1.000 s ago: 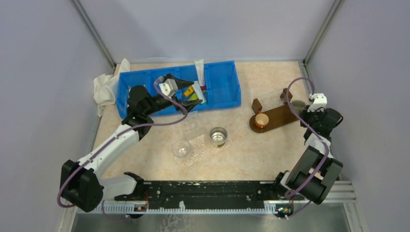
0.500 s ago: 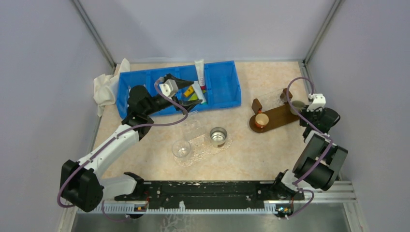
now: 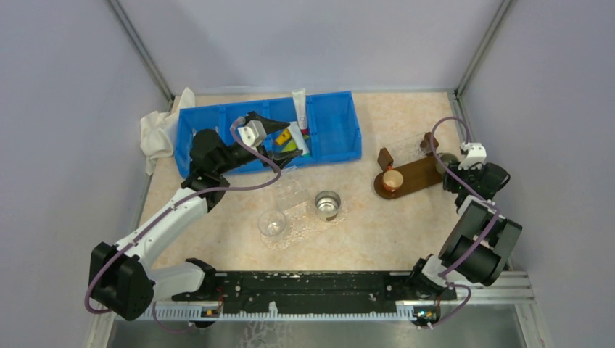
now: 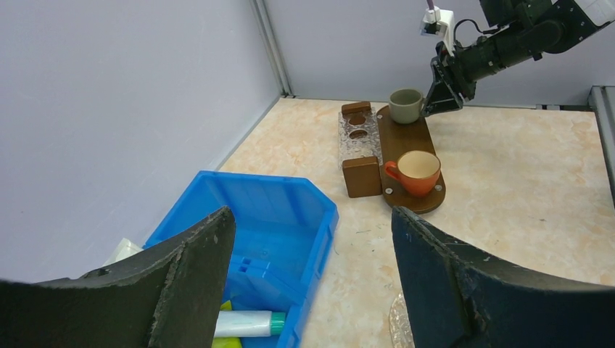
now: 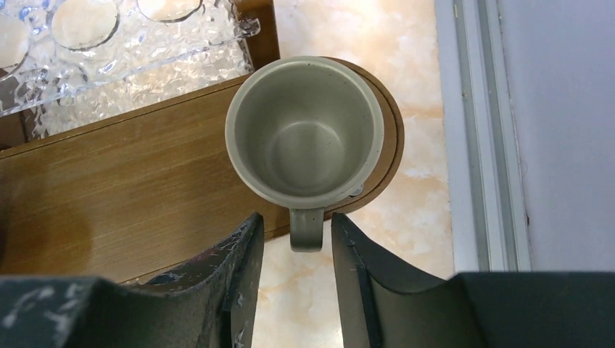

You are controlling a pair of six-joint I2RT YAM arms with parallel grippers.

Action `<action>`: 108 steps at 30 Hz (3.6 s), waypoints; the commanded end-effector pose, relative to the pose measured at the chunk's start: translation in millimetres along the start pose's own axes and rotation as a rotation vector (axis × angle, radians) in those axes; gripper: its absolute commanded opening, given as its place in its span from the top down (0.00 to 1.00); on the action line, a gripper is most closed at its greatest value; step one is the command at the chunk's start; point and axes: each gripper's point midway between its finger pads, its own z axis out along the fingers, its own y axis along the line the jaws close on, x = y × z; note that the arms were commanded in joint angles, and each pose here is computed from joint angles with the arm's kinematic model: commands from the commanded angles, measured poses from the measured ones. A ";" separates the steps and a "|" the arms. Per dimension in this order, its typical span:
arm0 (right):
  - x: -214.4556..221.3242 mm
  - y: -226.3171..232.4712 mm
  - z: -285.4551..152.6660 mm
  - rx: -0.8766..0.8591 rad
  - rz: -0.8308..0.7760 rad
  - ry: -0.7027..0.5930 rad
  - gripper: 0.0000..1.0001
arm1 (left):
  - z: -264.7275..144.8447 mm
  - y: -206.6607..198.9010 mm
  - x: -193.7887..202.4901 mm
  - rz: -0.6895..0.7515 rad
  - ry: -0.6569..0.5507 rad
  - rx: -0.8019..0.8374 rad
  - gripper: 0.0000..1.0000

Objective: Prepare toiletry sets of a toothbrush and toothpaste on the tray
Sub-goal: Place the cup on the tray, then pick up the toothpaste from the storage box.

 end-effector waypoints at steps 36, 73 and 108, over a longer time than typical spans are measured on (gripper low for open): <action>-170.3 255.1 -135.4 -1.005 -0.185 -0.196 0.26 | 3.5 86.1 40.7 -0.445 -0.042 -0.198 0.20; -152.4 247.3 -91.0 -0.767 -0.296 -0.077 0.24 | 42.0 170.9 264.9 -0.607 0.630 -0.997 0.52; -150.2 249.0 -90.8 -0.777 -0.294 -0.081 0.24 | 65.7 153.9 330.1 -0.677 0.764 -0.810 0.72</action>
